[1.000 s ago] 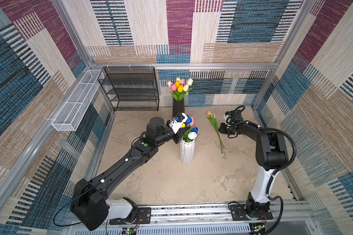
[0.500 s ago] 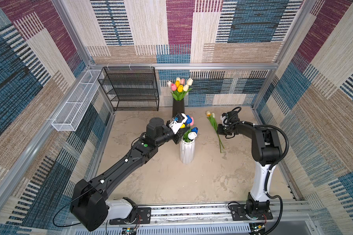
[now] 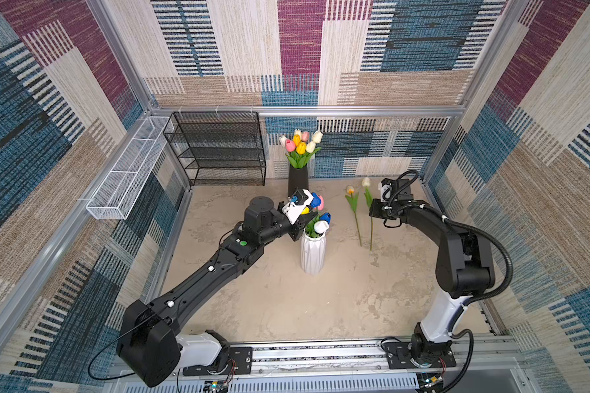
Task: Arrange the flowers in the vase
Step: 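Lift the white tulip upright with the right gripper, then carry the white tulip over the white vase with the right gripper, then lower the white tulip stem into the white vase with the right gripper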
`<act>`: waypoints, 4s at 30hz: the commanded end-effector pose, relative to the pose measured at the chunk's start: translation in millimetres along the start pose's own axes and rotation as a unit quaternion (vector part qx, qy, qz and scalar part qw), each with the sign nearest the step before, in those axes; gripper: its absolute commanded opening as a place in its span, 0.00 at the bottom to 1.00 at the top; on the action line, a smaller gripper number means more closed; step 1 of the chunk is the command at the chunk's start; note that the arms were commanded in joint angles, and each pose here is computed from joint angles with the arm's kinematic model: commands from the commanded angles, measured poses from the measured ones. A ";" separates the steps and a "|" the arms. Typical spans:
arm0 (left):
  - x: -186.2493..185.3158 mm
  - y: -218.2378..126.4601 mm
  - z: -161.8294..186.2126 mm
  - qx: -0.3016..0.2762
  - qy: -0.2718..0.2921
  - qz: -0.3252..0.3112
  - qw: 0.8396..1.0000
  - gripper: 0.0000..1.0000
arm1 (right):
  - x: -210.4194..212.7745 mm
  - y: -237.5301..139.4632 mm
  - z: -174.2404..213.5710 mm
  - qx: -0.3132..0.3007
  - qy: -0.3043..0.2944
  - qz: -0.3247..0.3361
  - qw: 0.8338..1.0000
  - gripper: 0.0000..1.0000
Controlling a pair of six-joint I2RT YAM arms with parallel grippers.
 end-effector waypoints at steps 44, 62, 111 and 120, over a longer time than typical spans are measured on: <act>9.1 -14.1 -22.6 -0.032 0.006 -0.020 0.999 0.26 | 303.2 -286.6 -27.6 -0.658 -0.248 -0.273 0.657 0.00; 9.4 -13.5 -20.9 -0.032 0.002 -0.018 0.999 0.26 | 297.7 -242.2 -19.5 -0.619 -0.284 -0.202 0.704 0.00; 6.0 -12.5 -22.8 -0.029 -0.004 -0.003 1.000 0.29 | 264.4 -203.0 24.4 -0.526 -0.306 -0.207 0.766 0.17; 0.6 -17.4 -26.6 -0.027 0.002 0.008 1.000 0.36 | 264.2 -189.2 32.0 -0.505 -0.327 -0.215 0.769 0.23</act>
Point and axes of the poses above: each gripper's point midway between its finger pads, its own y axis out along the fingers, its own x axis along the line the jaws close on, z = x × y, the point moved 4 cm from there along -y, back along the fingers, and after that the axes turned 14 degrees about -y, right-handed, at the moved point
